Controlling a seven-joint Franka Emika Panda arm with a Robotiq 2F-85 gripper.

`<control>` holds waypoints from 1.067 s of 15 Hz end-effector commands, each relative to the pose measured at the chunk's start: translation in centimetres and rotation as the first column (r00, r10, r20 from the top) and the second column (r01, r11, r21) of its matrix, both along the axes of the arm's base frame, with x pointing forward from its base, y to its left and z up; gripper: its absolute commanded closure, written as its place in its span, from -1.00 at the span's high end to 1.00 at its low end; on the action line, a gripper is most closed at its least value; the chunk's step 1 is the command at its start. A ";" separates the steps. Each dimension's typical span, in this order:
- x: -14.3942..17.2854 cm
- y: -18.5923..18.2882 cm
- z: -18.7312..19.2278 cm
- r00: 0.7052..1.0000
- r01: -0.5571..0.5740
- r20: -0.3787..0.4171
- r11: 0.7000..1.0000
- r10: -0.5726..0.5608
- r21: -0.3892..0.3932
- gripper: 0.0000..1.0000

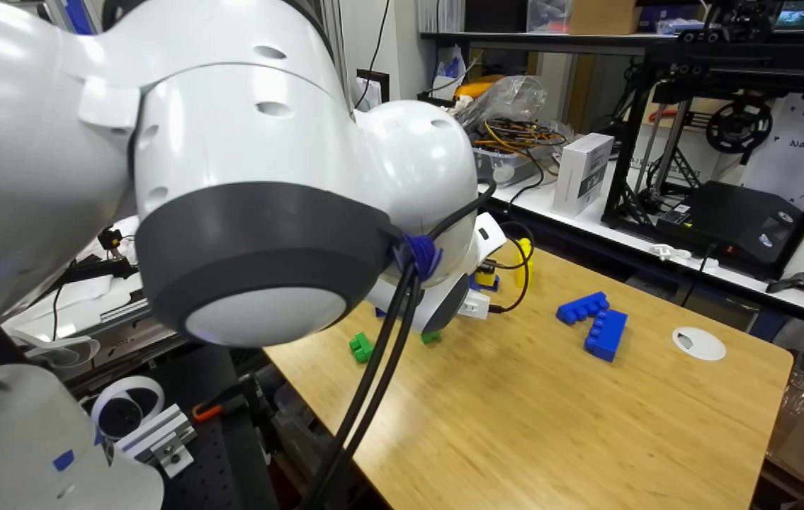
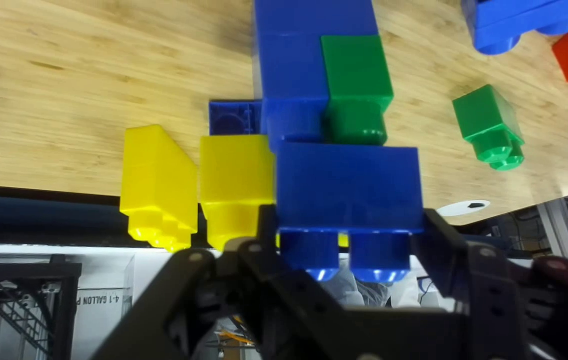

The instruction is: Move the block tower to the right and add one more blue block on top

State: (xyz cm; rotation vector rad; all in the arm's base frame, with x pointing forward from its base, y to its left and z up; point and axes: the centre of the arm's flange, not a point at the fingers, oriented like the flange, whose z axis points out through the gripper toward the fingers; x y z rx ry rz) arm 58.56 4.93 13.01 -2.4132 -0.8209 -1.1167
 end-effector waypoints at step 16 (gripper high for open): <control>-1.8 0.5 -3.4 1.000 0.011 0.013 0.993 -0.010 -0.119 -0.12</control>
